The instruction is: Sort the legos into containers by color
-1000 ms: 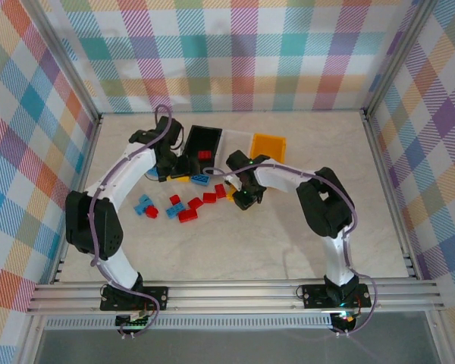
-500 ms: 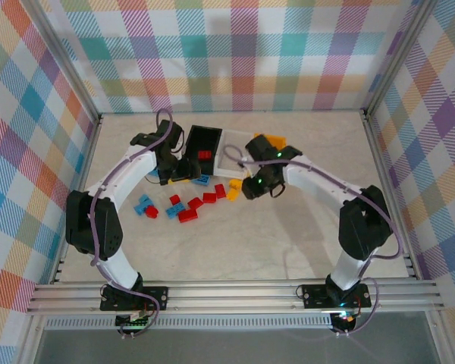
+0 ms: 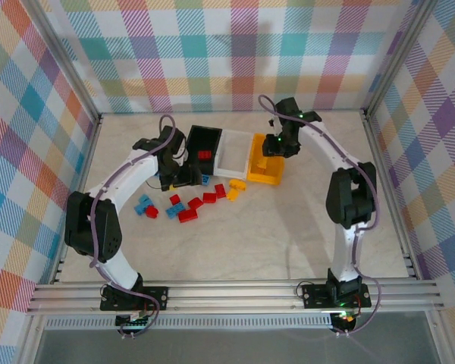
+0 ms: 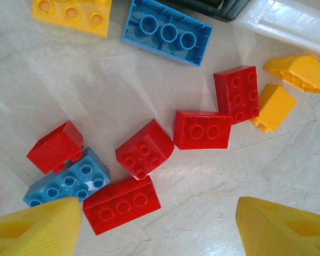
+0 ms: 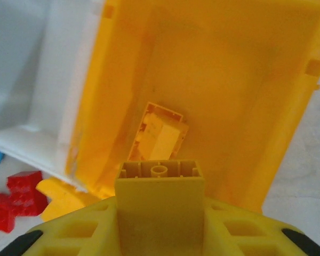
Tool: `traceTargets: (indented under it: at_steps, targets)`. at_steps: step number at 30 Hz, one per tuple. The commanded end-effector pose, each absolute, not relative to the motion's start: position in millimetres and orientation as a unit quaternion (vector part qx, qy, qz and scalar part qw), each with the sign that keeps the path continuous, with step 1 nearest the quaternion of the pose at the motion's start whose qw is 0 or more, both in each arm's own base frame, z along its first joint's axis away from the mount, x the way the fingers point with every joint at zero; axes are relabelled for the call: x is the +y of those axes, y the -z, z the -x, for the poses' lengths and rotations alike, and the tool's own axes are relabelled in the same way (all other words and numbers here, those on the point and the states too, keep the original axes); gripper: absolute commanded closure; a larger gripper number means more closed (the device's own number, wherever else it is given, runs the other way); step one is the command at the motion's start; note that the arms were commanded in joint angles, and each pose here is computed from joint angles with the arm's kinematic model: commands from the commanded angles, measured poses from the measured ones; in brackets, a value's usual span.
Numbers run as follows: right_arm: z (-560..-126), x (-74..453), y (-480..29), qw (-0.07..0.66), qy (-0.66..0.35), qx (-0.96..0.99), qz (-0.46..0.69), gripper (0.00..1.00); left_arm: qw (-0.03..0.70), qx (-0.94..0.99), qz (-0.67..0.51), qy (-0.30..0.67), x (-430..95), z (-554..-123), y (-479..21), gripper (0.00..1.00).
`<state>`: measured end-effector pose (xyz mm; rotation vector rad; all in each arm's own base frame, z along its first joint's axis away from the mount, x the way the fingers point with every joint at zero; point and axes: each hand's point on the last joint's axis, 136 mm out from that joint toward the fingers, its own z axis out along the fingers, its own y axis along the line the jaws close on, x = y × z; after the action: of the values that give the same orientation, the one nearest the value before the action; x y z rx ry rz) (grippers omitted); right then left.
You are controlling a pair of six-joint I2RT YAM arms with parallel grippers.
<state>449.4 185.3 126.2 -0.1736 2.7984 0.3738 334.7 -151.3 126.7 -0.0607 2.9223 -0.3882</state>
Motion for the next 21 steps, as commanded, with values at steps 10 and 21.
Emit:
traceTargets:
  at_steps: [10, 21]
  targets:
    - [-456, 195, -111, 0.120, -0.141, 0.982, 0.030, 0.49, 0.088, 0.989, -0.022, 0.117, -159, -311, -124, 0.23]
    - [-413, 206, -165, 0.163, -0.167, 0.971, 0.050, 0.40, 0.067, 0.982, -0.132, 0.114, -156, -274, -108, 0.24]
